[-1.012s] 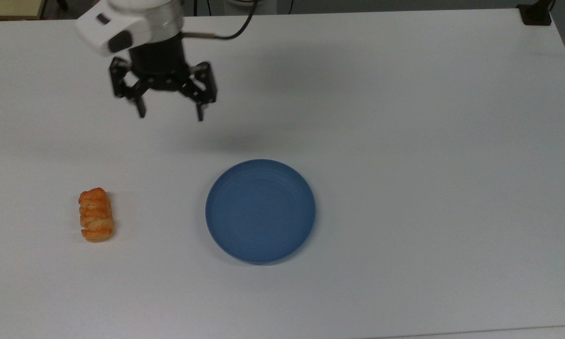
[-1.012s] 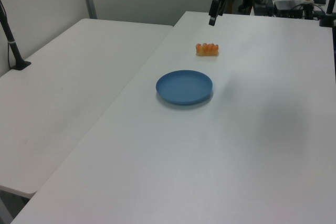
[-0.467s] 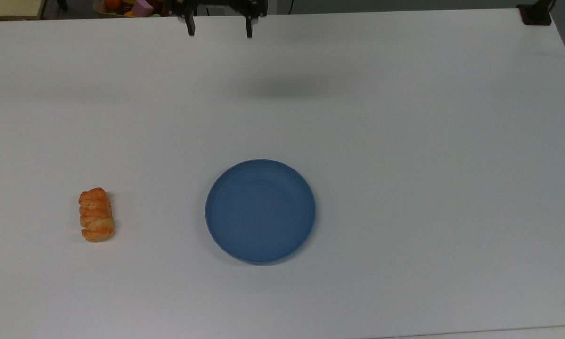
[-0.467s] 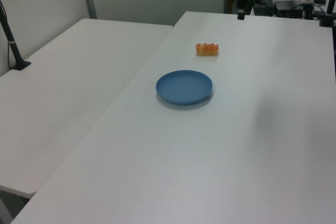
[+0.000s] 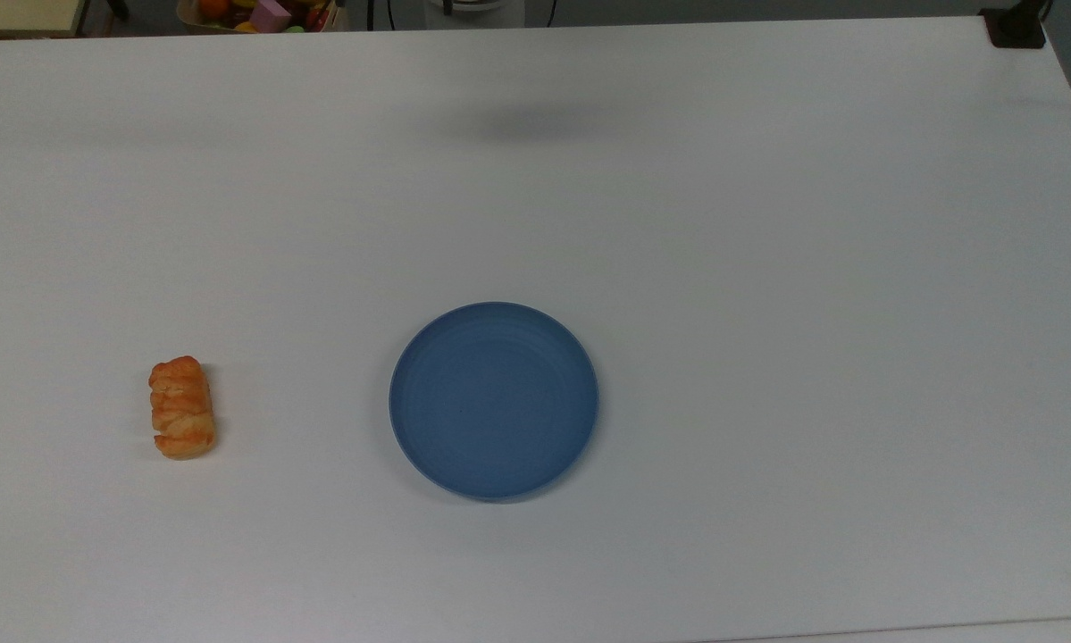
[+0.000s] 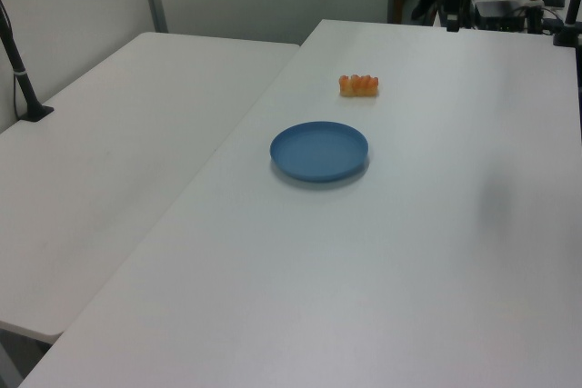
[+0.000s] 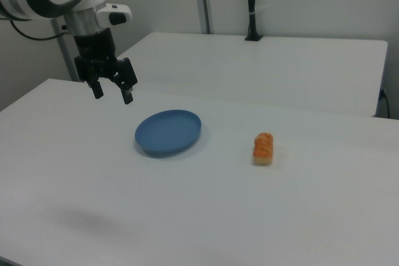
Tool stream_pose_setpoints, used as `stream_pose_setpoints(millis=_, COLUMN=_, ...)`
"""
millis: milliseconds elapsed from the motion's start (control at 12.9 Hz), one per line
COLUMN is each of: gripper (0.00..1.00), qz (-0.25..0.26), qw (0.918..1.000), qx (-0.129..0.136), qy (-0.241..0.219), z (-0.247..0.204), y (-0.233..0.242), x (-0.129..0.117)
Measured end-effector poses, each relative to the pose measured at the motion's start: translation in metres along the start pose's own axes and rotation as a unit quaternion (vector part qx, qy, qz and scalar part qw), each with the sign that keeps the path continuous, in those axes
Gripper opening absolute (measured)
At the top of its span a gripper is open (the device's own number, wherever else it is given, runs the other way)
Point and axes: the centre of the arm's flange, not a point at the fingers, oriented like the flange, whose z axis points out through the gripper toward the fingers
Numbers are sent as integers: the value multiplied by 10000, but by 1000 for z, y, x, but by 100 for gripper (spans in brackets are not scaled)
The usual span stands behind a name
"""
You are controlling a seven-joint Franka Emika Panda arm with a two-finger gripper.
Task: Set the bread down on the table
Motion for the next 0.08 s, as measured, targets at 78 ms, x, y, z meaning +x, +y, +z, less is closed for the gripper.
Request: stream_pose_setpoints(millis=78, gripper=100, qz=22, qw=10000, qx=3, qy=12, z=-1, y=3, x=-1)
